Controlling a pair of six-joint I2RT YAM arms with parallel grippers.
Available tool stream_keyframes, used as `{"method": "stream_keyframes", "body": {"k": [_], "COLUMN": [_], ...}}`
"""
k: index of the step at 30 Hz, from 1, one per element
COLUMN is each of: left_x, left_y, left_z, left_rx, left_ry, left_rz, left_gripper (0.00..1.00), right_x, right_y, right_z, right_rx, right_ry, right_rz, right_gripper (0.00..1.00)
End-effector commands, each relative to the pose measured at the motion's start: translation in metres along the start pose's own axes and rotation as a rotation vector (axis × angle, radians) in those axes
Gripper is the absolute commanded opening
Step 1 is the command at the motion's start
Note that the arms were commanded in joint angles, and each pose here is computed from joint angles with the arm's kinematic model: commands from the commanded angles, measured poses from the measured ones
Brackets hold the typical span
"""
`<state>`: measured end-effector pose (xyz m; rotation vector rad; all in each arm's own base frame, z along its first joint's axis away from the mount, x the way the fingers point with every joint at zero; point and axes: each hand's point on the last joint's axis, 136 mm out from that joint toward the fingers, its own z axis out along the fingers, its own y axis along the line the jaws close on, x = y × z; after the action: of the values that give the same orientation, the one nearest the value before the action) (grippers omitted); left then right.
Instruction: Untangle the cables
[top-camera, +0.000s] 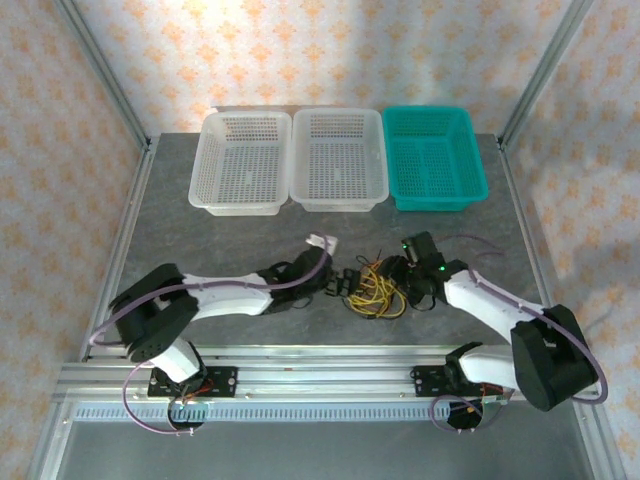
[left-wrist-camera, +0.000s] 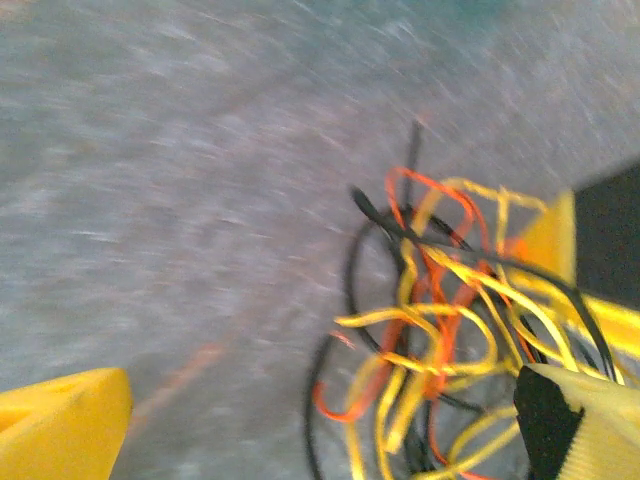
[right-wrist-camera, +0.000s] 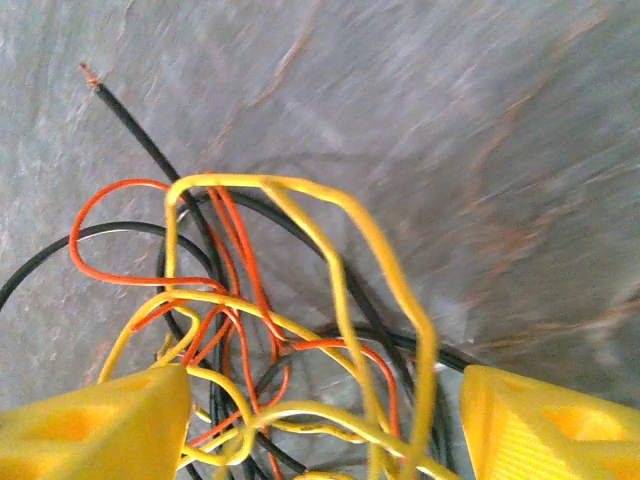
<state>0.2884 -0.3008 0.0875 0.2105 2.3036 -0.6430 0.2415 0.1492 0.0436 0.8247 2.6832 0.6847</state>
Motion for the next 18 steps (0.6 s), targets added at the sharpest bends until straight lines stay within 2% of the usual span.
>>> {"method": "stream_keyframes", "body": {"k": [1,7,11,13,16,18], "left_x": [-0.028,-0.030,-0.019,-0.012,-0.004,0.004], "left_y": [0.018,0.043,0.049,0.051,0.043,0.031], "left_z": [-0.022,-0.044,-0.052,-0.055,-0.064,-0.067], "left_rx": [0.012,-0.039,-0.040,-0.049,-0.031,0.001], "left_ry": [-0.074,-0.091,-0.078,-0.067,-0.078,-0.076], "left_rz": [-0.062,-0.080,-0.082,-0.079,-0.056,-0.031], "left_gripper": [0.99,0.99,1.00,0.99,0.99,0.99], "right_x": [0.007,0.021,0.014,0.005,-0.010,-0.021], "right_y": [0.047,0.101,0.116,0.109,0.093,0.081], "right_z": [0.008,0.028,0.033,0.031,0.017,0.000], "right_rx": [-0.102,-0.145,-0.146,-0.091,0.005,0.061], "right_ry": [0.012,0.040,0.014,-0.034,-0.130,-0.200], "right_rz": [0.020,-0.050,-0.077,-0.107,-0.180,-0.235], "right_gripper": [0.69,0.64,0.65,0.71,0.86,0.89]}}
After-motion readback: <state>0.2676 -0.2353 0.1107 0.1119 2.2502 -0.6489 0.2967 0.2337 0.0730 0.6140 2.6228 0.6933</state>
